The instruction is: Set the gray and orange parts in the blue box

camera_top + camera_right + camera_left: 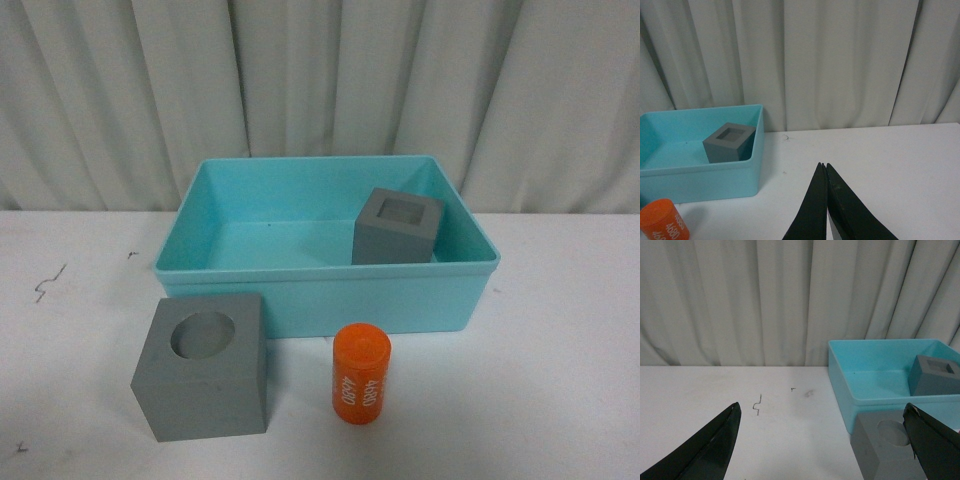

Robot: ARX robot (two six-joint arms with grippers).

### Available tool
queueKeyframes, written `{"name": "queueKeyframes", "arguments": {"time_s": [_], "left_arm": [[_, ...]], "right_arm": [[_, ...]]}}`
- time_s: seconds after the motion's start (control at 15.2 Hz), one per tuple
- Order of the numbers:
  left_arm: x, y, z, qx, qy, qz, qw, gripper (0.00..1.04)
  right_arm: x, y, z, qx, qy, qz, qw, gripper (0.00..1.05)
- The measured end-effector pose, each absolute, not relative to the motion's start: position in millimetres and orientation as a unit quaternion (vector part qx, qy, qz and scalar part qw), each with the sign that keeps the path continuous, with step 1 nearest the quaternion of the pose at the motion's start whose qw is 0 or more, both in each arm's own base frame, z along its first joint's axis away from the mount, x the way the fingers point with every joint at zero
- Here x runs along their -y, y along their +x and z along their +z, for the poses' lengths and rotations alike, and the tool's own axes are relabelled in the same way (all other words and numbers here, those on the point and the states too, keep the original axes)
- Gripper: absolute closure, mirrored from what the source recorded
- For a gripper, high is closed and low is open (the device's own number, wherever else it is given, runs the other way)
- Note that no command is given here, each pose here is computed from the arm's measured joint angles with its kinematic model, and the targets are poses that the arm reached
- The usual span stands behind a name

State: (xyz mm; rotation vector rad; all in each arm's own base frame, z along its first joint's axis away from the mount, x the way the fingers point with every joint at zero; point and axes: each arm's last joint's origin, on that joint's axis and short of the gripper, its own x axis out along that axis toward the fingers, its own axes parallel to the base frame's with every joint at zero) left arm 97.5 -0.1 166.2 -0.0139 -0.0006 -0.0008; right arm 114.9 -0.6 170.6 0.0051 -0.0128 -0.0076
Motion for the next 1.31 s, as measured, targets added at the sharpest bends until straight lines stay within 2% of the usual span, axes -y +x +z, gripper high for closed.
{"name": "queueKeyframes", "arguments": {"time_s": [0.72,0.79,0.85,0.92,1.12,1.18,1.25,1.31], "left_arm": [[0,97,166,0.000,-0.007,0.000,1.000,0.07],[0,97,166,0.000,-0.007,-0.001,1.000,0.07],[0,97,166,0.000,-0.007,0.000,1.000,0.07],[0,97,166,0.000,-0.007,0.000,1.000,0.07],[0,97,166,0.000,-0.007,0.000,1.000,0.07],[0,96,166,-0.091,-0.031,0.009,0.995,0.07],[1,102,174,-0.205,-0.064,0.024,0.976,0.07],[0,115,192,-0.223,-0.087,0.032,0.970,0.07]], "right_arm": [[1,108,170,0.005,0.003,-0.004,1.000,1.03],[0,97,168,0.009,0.002,-0.003,1.000,1.03],[0,97,167,0.002,0.002,-0.003,1.000,0.85],[0,97,167,0.002,0.001,-0.003,1.000,0.59],[0,97,167,0.002,0.001,-0.003,1.000,0.23],[0,97,167,0.002,0.001,-0.003,1.000,0.10],[0,97,167,0.002,0.002,-0.002,1.000,0.05],[0,97,167,0.003,0.001,-0.002,1.000,0.07]]}}
